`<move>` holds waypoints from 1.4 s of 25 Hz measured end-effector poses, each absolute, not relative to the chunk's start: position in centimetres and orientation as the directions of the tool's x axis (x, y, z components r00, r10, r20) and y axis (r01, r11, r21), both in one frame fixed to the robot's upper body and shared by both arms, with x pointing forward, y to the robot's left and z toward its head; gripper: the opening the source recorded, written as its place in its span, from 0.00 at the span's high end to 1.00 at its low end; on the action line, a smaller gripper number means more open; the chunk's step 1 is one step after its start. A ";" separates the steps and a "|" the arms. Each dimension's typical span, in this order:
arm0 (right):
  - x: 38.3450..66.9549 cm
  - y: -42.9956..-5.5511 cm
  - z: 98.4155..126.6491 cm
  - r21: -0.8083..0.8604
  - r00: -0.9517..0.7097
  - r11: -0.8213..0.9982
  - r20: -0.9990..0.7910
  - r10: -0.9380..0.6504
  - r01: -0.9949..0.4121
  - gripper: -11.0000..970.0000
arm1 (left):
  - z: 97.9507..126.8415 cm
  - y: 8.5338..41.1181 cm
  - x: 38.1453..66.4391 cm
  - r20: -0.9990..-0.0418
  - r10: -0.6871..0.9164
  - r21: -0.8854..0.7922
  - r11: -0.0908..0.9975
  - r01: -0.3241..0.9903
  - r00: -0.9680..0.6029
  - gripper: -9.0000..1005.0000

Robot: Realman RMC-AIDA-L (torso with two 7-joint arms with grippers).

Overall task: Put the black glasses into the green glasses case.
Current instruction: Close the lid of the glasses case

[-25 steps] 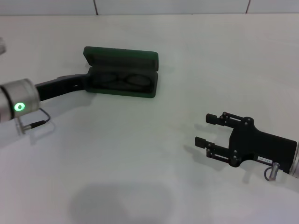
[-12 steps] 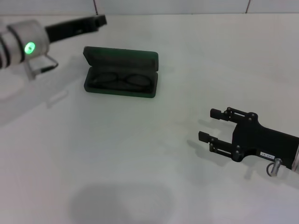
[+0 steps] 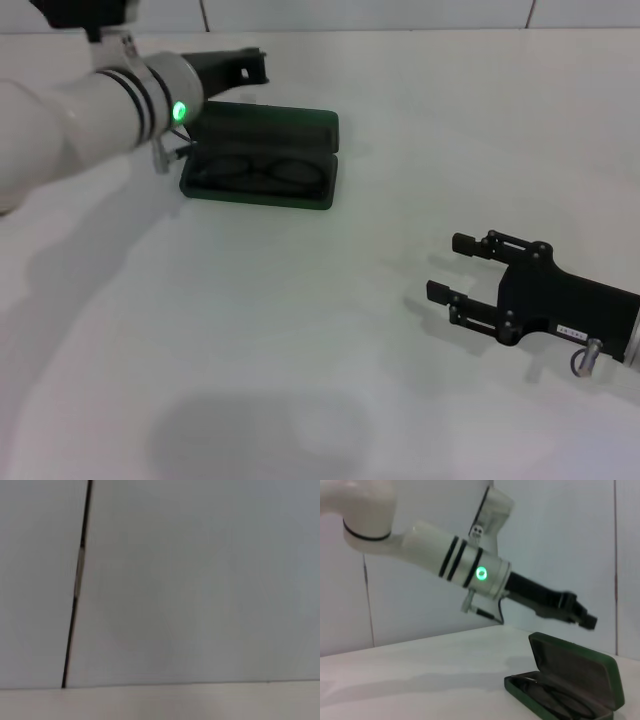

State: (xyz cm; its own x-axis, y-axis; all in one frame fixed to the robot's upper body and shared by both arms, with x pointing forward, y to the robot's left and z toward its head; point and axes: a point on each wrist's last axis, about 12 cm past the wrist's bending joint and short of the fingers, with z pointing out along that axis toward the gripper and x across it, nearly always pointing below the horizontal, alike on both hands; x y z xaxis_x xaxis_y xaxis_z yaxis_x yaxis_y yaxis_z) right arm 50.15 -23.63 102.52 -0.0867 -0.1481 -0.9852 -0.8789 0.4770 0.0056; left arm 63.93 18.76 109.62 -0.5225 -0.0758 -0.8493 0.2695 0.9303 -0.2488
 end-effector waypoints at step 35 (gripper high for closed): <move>50.1 -23.2 102.6 0.007 -0.082 0.467 -0.987 -0.141 -0.884 0.33 | 107.6 17.5 64.5 -0.799 -0.049 -0.246 0.936 0.251 -0.600 0.86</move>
State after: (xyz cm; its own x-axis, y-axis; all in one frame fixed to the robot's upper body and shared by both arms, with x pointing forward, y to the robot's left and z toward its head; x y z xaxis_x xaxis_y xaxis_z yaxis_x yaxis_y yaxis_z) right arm 50.13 -23.25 102.59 -0.0824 -0.1413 -0.9865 -0.8843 0.4669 0.0070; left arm 64.53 17.50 107.64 -0.5997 -0.0488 -0.7987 0.2508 0.9364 -0.2456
